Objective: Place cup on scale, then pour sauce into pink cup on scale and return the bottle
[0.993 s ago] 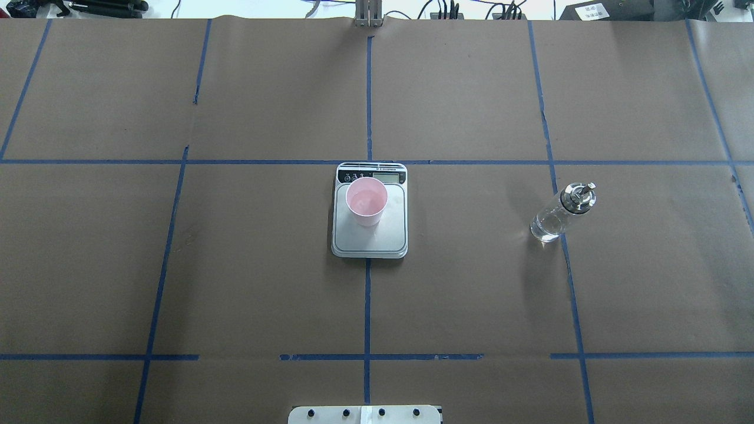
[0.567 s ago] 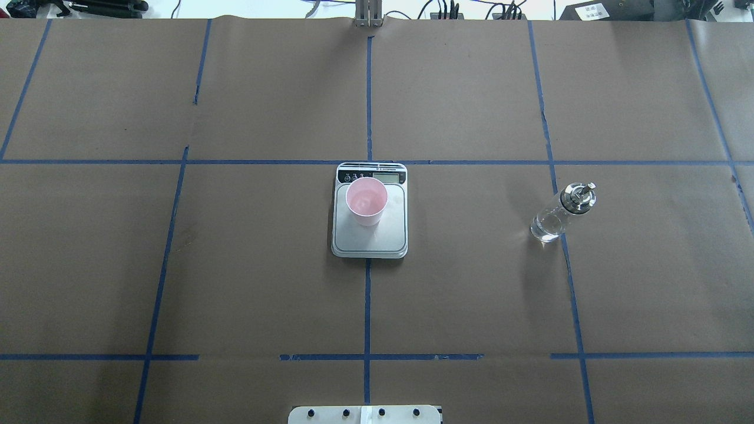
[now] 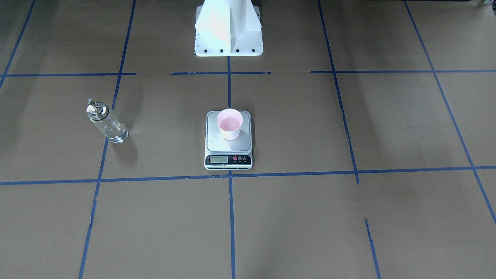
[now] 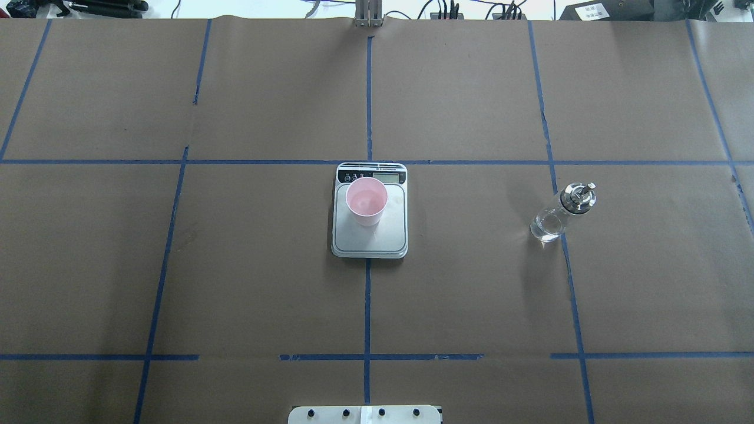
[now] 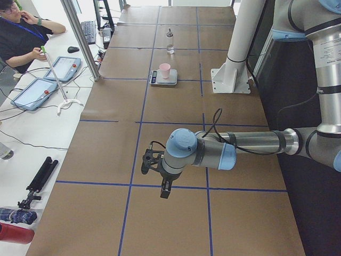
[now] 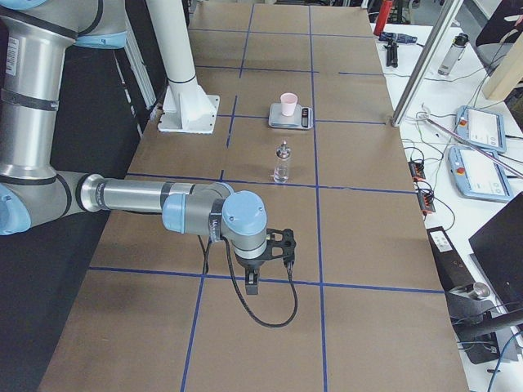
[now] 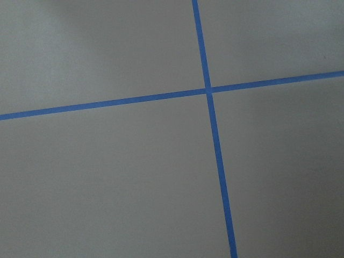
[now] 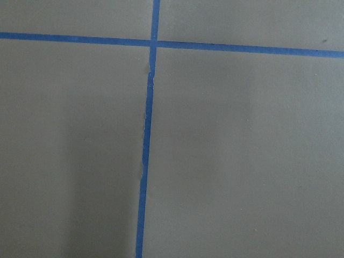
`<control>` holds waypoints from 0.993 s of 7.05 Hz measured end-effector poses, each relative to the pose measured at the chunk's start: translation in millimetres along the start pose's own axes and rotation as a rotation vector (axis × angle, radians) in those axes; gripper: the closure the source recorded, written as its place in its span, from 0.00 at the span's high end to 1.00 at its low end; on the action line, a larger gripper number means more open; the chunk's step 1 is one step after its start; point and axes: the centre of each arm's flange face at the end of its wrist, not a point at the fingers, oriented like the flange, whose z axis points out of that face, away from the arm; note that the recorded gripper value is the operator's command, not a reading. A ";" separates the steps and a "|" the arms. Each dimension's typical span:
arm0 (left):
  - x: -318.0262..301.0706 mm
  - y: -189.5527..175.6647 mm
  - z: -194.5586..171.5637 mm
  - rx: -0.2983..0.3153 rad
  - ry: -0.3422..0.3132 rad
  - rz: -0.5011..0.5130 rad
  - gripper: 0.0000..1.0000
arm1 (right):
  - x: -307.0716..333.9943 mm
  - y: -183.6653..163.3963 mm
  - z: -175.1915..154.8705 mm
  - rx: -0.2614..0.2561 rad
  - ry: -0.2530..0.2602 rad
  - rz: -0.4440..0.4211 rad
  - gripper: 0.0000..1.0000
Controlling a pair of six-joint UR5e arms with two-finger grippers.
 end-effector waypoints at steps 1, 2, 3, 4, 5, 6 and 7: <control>-1.2 0.7 1.4 -0.003 0.000 -0.003 1.00 | -1.1 -0.9 1.0 0.009 0.002 0.002 1.00; -2.4 1.4 2.6 -0.006 0.000 -0.005 1.00 | -9.0 -13.5 -0.7 0.017 0.008 0.011 1.00; -3.6 2.2 3.9 -0.009 0.001 -0.008 1.00 | -21.9 -34.0 -2.7 0.022 0.021 -0.004 1.00; -4.4 2.7 4.8 -0.011 0.001 -0.011 1.00 | -32.2 -50.7 0.3 0.016 0.030 -0.025 1.00; -5.6 3.4 6.3 -0.016 0.002 -0.017 1.00 | -35.8 -59.6 7.4 0.002 0.033 -0.033 1.00; -7.1 4.3 8.2 -0.022 0.003 -0.025 1.00 | -35.6 -62.3 15.0 -0.012 0.034 -0.035 1.00; -7.8 4.7 9.2 -0.026 0.004 -0.030 1.00 | -33.4 -61.8 20.7 -0.023 0.034 -0.032 1.00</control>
